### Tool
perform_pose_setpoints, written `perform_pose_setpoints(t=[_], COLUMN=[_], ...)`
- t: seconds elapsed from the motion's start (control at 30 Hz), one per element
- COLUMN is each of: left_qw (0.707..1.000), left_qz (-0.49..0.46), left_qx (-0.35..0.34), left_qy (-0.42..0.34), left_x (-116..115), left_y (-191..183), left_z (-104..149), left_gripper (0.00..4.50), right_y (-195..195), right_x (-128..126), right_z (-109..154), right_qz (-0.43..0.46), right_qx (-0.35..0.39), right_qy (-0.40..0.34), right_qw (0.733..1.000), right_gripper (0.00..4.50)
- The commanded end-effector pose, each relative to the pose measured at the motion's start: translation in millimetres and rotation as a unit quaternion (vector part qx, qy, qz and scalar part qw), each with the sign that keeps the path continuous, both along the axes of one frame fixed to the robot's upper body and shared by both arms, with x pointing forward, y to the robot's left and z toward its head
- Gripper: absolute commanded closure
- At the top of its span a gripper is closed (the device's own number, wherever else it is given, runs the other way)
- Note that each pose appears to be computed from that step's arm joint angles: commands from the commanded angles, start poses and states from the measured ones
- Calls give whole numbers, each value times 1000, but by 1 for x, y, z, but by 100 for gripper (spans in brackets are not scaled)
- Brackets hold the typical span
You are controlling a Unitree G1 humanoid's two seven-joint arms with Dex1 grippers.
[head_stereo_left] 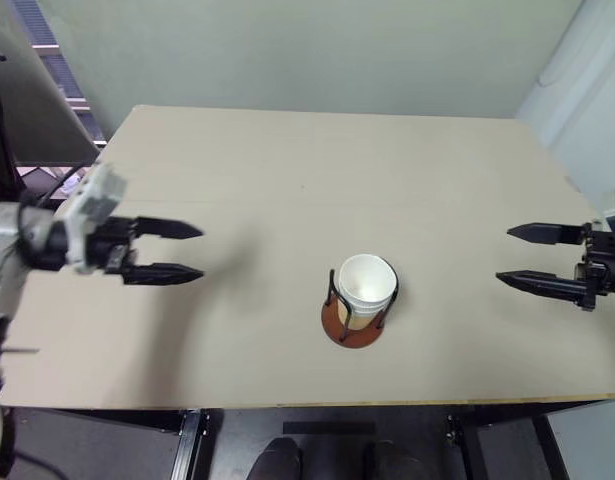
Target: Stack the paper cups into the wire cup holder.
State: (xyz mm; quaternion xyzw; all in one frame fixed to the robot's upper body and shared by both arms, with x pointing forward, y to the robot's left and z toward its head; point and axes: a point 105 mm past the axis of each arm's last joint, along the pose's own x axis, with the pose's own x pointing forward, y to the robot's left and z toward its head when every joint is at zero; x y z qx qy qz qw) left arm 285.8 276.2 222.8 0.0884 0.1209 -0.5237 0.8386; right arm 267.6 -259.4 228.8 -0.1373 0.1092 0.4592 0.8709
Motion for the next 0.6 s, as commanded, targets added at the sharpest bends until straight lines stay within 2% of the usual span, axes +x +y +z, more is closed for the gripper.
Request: perform_pose_setpoints(t=[0.03,0.27,0.6], left_qw=[998,997,996], left_qz=[45,72,77], left_qx=[-34,-39,-38], left_qy=[-34,-12,-10], left_x=[-12,-29,-27], left_y=[16,27,26], left_z=[19,11,6], left_gripper=[1,1,1], right_y=[-13,-27,-28], right_x=[-2,-4,-1], right_z=[15,13,8], right_qz=[-6,-9,-4], right_qx=[-6,-4,-9], right_qy=[-25,-9,-3], right_qw=[1000,1000,1000], right_gripper=[0,0,0])
